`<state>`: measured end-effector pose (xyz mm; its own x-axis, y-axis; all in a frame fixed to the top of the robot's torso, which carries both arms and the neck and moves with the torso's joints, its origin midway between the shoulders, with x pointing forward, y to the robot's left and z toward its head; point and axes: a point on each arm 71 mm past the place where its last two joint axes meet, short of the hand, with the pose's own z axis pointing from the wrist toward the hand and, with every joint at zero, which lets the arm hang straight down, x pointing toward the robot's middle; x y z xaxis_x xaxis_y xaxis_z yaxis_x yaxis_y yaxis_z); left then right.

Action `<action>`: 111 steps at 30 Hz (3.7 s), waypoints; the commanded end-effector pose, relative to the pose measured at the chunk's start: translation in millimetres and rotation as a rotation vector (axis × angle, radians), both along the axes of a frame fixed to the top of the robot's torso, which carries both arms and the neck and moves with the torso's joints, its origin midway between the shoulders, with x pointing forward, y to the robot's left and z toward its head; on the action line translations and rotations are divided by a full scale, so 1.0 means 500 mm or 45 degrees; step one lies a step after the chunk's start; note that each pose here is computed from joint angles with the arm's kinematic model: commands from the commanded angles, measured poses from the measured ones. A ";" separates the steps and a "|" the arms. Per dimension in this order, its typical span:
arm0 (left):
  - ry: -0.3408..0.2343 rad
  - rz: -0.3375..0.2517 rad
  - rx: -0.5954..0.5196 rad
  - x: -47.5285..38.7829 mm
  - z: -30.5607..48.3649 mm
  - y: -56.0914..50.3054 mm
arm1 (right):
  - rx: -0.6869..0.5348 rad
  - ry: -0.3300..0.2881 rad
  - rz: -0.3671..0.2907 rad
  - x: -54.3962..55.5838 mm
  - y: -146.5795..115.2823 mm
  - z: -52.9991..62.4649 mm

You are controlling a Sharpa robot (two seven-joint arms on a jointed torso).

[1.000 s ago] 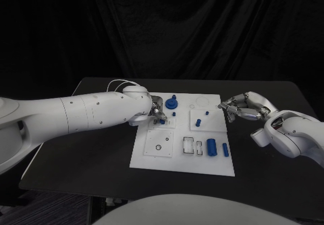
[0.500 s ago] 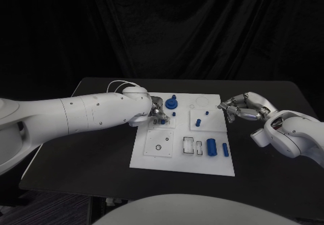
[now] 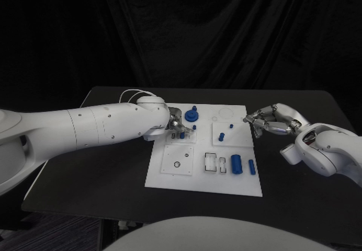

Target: Assemble the parts on the task board

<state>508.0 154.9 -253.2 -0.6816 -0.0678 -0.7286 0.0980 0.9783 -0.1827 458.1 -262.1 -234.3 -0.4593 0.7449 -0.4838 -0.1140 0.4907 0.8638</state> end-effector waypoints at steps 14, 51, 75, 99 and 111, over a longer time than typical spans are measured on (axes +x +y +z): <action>-0.076 0.036 -0.035 -0.013 -0.003 0.025 | -0.006 0.022 0.007 -0.004 -0.001 -0.004; 0.065 0.156 -0.026 0.078 0.124 0.116 | -0.022 0.039 -0.019 -0.003 -0.015 -0.006; 0.058 0.179 0.051 0.086 0.064 0.113 | -0.014 0.028 -0.012 -0.006 -0.014 -0.005; 0.018 0.182 0.014 0.096 0.060 0.108 | -0.021 0.055 -0.004 -0.006 -0.011 -0.012; -0.001 0.180 -0.008 0.103 0.054 0.104 | -0.020 0.063 0.002 -0.006 -0.010 -0.016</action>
<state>558.9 210.0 -225.8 -0.6729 -0.1656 -0.7209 -0.0622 0.9838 -0.1680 455.8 -266.8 -239.9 -0.4732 0.7414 -0.4757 -0.0873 0.4979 0.8628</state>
